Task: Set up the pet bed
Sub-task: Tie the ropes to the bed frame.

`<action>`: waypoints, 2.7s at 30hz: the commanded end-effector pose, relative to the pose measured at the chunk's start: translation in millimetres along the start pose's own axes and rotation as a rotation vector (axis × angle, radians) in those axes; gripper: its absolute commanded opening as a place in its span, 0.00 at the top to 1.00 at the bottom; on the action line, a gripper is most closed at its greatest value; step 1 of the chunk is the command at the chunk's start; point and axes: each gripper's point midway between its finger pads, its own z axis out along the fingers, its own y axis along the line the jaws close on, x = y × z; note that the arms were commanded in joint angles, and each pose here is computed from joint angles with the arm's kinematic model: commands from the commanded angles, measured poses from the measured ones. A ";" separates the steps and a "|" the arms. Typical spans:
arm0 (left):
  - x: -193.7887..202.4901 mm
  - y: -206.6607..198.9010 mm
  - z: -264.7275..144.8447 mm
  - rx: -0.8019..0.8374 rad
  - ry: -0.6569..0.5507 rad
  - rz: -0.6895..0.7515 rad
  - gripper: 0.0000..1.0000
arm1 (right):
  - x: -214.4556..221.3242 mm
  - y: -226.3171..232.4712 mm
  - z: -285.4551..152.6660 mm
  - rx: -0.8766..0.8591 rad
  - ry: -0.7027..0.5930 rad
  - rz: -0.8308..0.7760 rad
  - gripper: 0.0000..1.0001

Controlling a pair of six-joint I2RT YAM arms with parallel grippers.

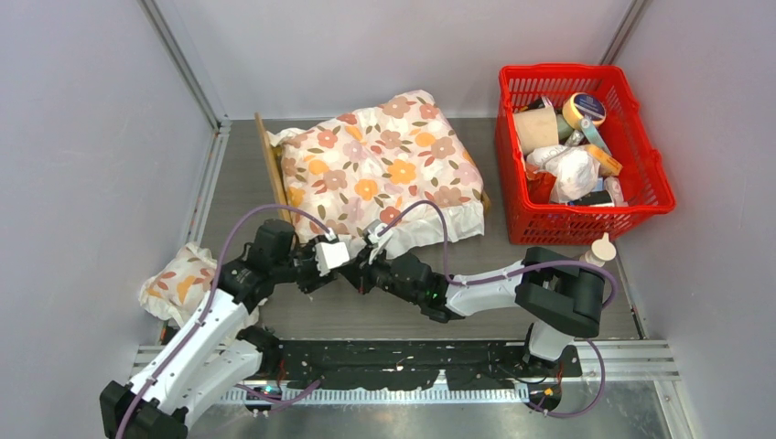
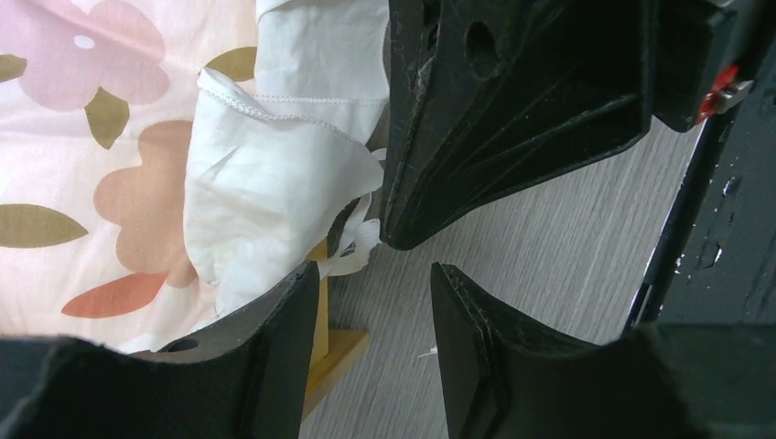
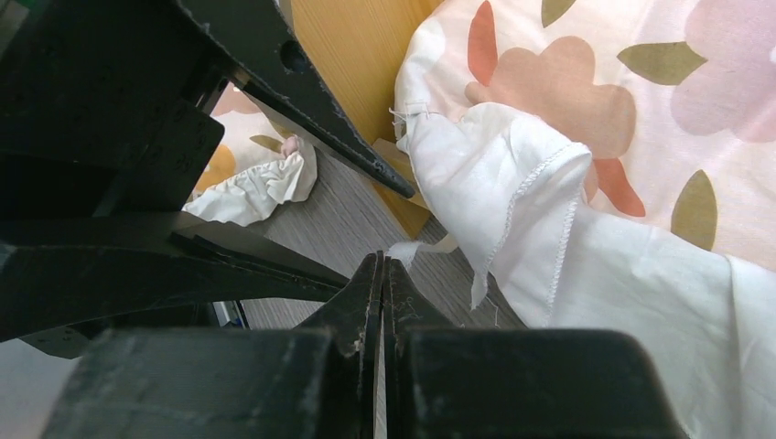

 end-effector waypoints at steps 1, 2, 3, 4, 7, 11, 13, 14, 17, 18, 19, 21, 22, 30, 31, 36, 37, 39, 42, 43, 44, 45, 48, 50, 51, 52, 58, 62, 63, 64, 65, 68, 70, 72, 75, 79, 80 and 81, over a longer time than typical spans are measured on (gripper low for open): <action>-7.7 12.2 4.7 -0.034 -0.018 0.038 0.49 | -35.5 13.2 -3.0 -0.037 -0.106 0.023 0.95; -5.6 13.6 5.9 -0.037 -0.007 0.036 0.50 | -36.2 13.5 -3.1 -0.039 -0.107 0.023 0.95; -4.6 16.7 6.4 -0.049 0.001 0.036 0.51 | -36.8 14.7 -3.2 -0.044 -0.108 0.023 0.95; -3.7 18.6 7.1 -0.056 0.007 0.036 0.51 | -36.6 14.9 -3.4 -0.047 -0.108 0.024 0.95; -7.5 22.3 9.5 -0.064 -0.007 0.036 0.52 | -35.8 16.6 -4.3 -0.057 -0.109 0.034 0.95; -8.0 20.8 15.7 -0.047 -0.020 0.027 0.53 | -35.6 17.2 -6.7 -0.064 -0.116 0.051 0.95; -8.9 18.9 18.3 -0.031 -0.027 0.022 0.55 | -35.4 17.5 -7.5 -0.067 -0.115 0.052 0.95; -9.5 17.8 18.9 -0.021 -0.028 0.019 0.58 | -36.3 18.4 -8.1 -0.070 -0.118 0.056 0.95; -10.8 17.8 18.8 -0.012 -0.024 0.013 0.80 | -37.2 20.5 -8.3 -0.080 -0.118 0.062 0.95; -12.0 17.9 18.7 -0.013 -0.029 0.009 0.87 | -37.5 22.0 -7.8 -0.086 -0.116 0.064 0.95; -14.1 17.6 18.5 -0.013 -0.039 0.007 0.95 | -38.1 22.7 -7.4 -0.089 -0.116 0.067 0.95; -17.2 18.4 17.4 -0.022 -0.052 -0.009 1.00 | -40.8 24.0 -7.4 -0.092 -0.125 0.072 0.94; -18.8 18.4 16.6 -0.024 -0.056 -0.020 1.00 | -42.1 22.5 -7.5 -0.084 -0.130 0.076 0.93; -31.6 9.2 16.1 0.013 -0.124 -0.103 1.00 | -60.6 0.8 -27.4 -0.009 -0.247 0.049 0.55; -31.8 10.1 15.3 0.008 -0.123 -0.112 1.00 | -60.5 -2.9 -32.8 -0.006 -0.268 0.014 0.52; -31.2 9.7 11.3 0.001 -0.121 -0.148 1.00 | -54.2 -18.0 -52.4 0.004 -0.364 -0.042 0.49; -31.7 9.9 10.8 0.001 -0.125 -0.157 1.00 | -53.5 -18.6 -55.7 -0.009 -0.397 -0.045 0.50; -32.8 9.2 10.1 0.006 -0.133 -0.167 1.00 | -46.5 -16.2 -51.0 -0.033 -0.393 -0.072 0.57; -30.6 9.1 10.6 0.004 -0.130 -0.172 1.00 | -30.0 -8.7 -35.9 -0.063 -0.359 -0.126 0.57; -29.1 9.1 10.8 0.002 -0.126 -0.173 1.00 | -27.9 -7.5 -33.8 -0.063 -0.356 -0.137 0.56; -28.8 9.5 10.7 -0.001 -0.127 -0.173 1.00 | -24.3 -4.7 -30.7 -0.064 -0.351 -0.161 0.55; -28.4 9.3 10.7 -0.001 -0.126 -0.172 1.00 | -23.0 -3.6 -29.5 -0.064 -0.350 -0.170 0.54; -28.4 9.5 10.3 -0.003 -0.126 -0.169 1.00 | -21.0 0.0 -21.0 -0.063 -0.353 -0.196 0.52; -27.7 9.9 10.0 -0.006 -0.126 -0.167 1.00 | -21.2 2.5 -13.9 -0.066 -0.359 -0.196 0.52; -27.4 9.5 9.8 -0.006 -0.125 -0.167 1.00 | -21.6 3.1 -11.2 -0.066 -0.362 -0.195 0.53; -26.8 9.9 10.0 -0.008 -0.122 -0.168 1.00 | -22.3 3.8 -5.8 -0.064 -0.368 -0.195 0.53; -27.8 11.3 8.6 -0.017 -0.124 -0.166 1.00 | -24.4 -3.7 14.1 -0.003 -0.395 -0.198 0.52; -31.4 14.6 6.3 -0.039 -0.142 -0.163 1.00 | -26.3 -5.7 22.8 0.019 -0.408 -0.209 0.52; -31.7 14.9 5.9 -0.042 -0.143 -0.163 1.00 | -26.5 -8.4 24.2 0.035 -0.411 -0.201 0.53; -31.9 15.7 5.4 -0.047 -0.143 -0.162 1.00 | -26.4 -9.9 24.7 0.044 -0.412 -0.196 0.54; -30.8 16.2 5.6 -0.051 -0.139 -0.164 1.00 | -26.1 -12.8 25.7 0.058 -0.413 -0.191 0.57; -33.1 19.2 3.4 -0.072 -0.147 -0.176 1.00 | -25.8 -14.1 27.4 0.066 -0.413 -0.197 0.79; -37.8 28.6 -1.9 -0.131 -0.161 -0.216 0.96 | -24.5 -16.5 25.8 0.076 -0.408 -0.189 0.94; -44.0 40.6 -11.8 -0.208 -0.175 -0.269 0.84 | -20.0 -19.2 22.8 0.084 -0.383 -0.172 0.95; -56.1 57.5 -31.6 -0.326 -0.213 -0.378 0.59 | -0.5 -18.7 21.2 0.071 -0.272 -0.169 0.95; -60.4 72.8 -57.9 -0.469 -0.222 -0.611 0.51 | 26.3 -20.9 22.4 0.078 -0.114 -0.168 0.95; -61.8 70.4 -59.8 -0.461 -0.220 -0.642 0.51 | 38.8 -24.0 21.4 0.087 -0.050 -0.180 0.95; -60.0 69.8 -61.5 -0.470 -0.211 -0.672 0.51 | 38.7 -22.7 24.7 0.091 -0.033 -0.182 0.95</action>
